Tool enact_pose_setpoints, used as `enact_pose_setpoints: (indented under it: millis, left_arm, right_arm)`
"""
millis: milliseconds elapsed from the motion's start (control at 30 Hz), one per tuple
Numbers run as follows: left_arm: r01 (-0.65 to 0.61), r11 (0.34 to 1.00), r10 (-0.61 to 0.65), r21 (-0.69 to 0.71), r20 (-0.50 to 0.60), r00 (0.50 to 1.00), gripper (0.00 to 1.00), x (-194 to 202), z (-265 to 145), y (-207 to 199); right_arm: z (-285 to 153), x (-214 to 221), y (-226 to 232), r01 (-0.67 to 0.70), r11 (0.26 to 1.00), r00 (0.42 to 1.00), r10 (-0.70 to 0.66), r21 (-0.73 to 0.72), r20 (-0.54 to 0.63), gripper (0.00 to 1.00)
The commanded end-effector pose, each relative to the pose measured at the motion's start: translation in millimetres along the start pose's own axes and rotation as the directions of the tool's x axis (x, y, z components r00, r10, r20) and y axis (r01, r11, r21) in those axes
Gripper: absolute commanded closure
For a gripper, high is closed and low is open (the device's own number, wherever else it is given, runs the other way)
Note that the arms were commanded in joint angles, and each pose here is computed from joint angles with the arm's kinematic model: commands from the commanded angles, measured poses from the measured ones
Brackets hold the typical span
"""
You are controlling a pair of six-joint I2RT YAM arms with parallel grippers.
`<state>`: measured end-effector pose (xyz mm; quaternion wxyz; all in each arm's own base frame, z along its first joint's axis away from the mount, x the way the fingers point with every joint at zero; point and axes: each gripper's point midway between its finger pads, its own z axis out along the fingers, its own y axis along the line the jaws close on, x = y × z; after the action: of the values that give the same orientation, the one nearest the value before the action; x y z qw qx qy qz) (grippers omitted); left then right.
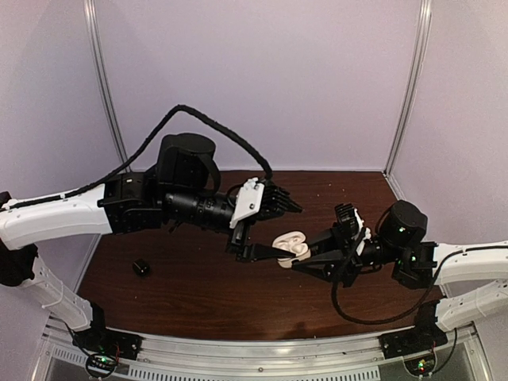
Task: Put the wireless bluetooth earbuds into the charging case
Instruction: Adjust the left earbud in the left side groove of the charging case.
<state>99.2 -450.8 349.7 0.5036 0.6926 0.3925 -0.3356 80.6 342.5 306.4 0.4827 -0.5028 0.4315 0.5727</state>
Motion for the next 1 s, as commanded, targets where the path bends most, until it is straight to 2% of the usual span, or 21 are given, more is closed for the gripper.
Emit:
enact_pose_setpoints:
  millis: [0, 233, 400, 533, 767, 967]
  left_arm:
    - [-0.009, 1.000, 0.009, -0.019, -0.004, 1.000, 0.21, 4.2, 4.0, 7.6]
    - [-0.040, 0.998, 0.037, 0.050, 0.067, 0.997, 0.18, -12.8, -3.2, -6.7]
    - [-0.066, 0.997, 0.063, 0.045, 0.071, 0.995, 0.15, -15.6, -8.7, -10.9]
    - [-0.061, 0.998, 0.062, -0.022, 0.056, 0.996, 0.14, -13.5, -16.2, -3.6]
    - [0.024, 0.981, -0.004, -0.192, 0.103, 0.995, 0.11, -24.1, -37.7, 19.7]
    - [0.083, 0.979, -0.070, -0.184, 0.077, 0.995, 0.11, -6.2, -30.2, 15.5]
  right_arm:
    - [-2.3, -33.6, 11.9, 0.076, 0.997, 0.992, -0.074, -0.012, 0.106, 1.00]
    - [-7.6, -36.9, -0.7, 0.059, 0.995, 0.988, -0.069, 0.076, 0.141, 1.00]
    - [-11.6, -39.9, -4.6, 0.062, 0.992, 0.983, -0.080, 0.109, 0.165, 1.00]
    - [-15.4, -40.7, -6.8, 0.085, 0.987, 0.981, -0.107, 0.137, 0.160, 1.00]
    - [-20.5, -42.5, -12.3, 0.066, 0.982, 0.981, -0.096, 0.177, 0.170, 1.00]
    - [-27.6, -49.2, -28.5, 0.002, 0.967, 0.976, -0.058, 0.254, 0.211, 1.00]
